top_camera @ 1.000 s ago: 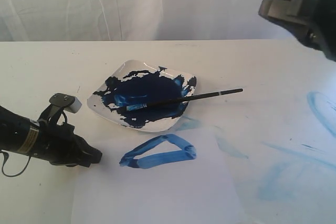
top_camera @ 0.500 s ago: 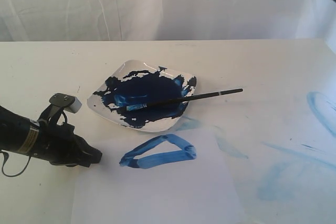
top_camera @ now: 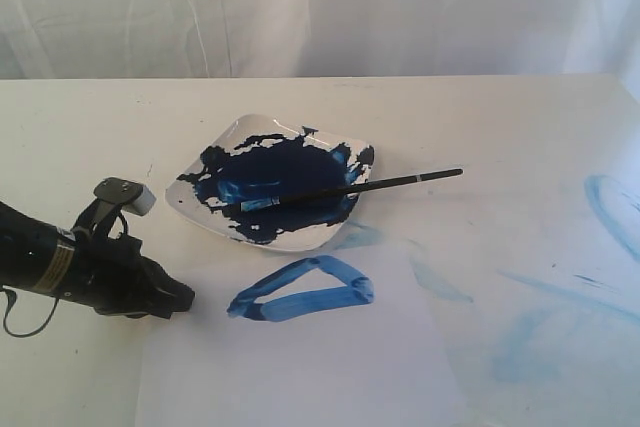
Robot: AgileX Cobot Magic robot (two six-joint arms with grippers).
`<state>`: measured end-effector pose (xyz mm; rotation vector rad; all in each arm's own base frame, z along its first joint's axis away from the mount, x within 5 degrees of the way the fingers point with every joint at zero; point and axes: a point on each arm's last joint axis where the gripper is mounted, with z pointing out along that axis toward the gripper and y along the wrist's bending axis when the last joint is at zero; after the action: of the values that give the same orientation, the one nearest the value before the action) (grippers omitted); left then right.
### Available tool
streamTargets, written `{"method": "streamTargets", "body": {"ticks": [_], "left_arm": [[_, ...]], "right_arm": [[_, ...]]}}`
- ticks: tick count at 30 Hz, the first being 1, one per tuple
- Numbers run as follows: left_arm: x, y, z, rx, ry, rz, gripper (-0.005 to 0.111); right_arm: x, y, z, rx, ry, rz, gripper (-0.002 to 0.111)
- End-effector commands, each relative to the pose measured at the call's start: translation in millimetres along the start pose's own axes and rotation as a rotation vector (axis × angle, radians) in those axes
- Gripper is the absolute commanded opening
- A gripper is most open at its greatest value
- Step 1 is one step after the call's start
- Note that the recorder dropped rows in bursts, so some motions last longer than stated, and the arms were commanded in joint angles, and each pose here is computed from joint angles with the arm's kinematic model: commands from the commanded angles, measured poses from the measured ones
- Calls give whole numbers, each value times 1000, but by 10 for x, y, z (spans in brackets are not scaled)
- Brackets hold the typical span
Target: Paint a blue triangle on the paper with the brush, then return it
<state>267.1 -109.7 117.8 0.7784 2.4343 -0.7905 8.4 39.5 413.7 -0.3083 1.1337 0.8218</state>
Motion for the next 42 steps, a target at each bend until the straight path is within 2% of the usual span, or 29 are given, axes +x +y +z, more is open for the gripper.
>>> {"method": "streamTargets", "body": {"ticks": [1,7,11,13,15,18,22,24,25,28,30,33,37,42], "left_arm": [[30,1,15,-7,20,13,0],[30,1,15,-7,20,13,0],[30,1,15,-7,20,13,0],[30,1,15,-7,20,13,0],[30,1,15,-7,20,13,0],[30,1,15,-7,20,13,0],[30,1,15,-7,20,13,0],[30,1,15,-7,20,13,0],[30,1,15,-7,20,13,0],[30,1,15,-7,20,13,0],[30,1,15,-7,20,13,0],[30,3,15,-9,20,13,0],[30,2,15,-7,20,13,0],[30,2,15,-7,20,13,0]], "right_arm": [[-95,186,-301,-23,-108,-74,0],[-164,375,-594,-95,-219,-47,0],[-230,459,-653,-206,-284,161,0],[-277,515,-682,-299,-316,295,0],[-355,593,-742,-446,-363,466,0],[-386,670,-793,-565,-371,514,0],[-376,590,-790,-575,-441,583,0],[-319,380,-798,-496,-668,494,0],[-290,313,-797,-455,-719,475,0],[-143,139,-763,-319,-783,387,0],[-10,32,-718,-197,-771,267,0],[254,-132,-644,-24,-691,71,0],[649,-372,-546,205,-439,-132,0],[1147,-643,-537,418,-14,-242,0]]}}
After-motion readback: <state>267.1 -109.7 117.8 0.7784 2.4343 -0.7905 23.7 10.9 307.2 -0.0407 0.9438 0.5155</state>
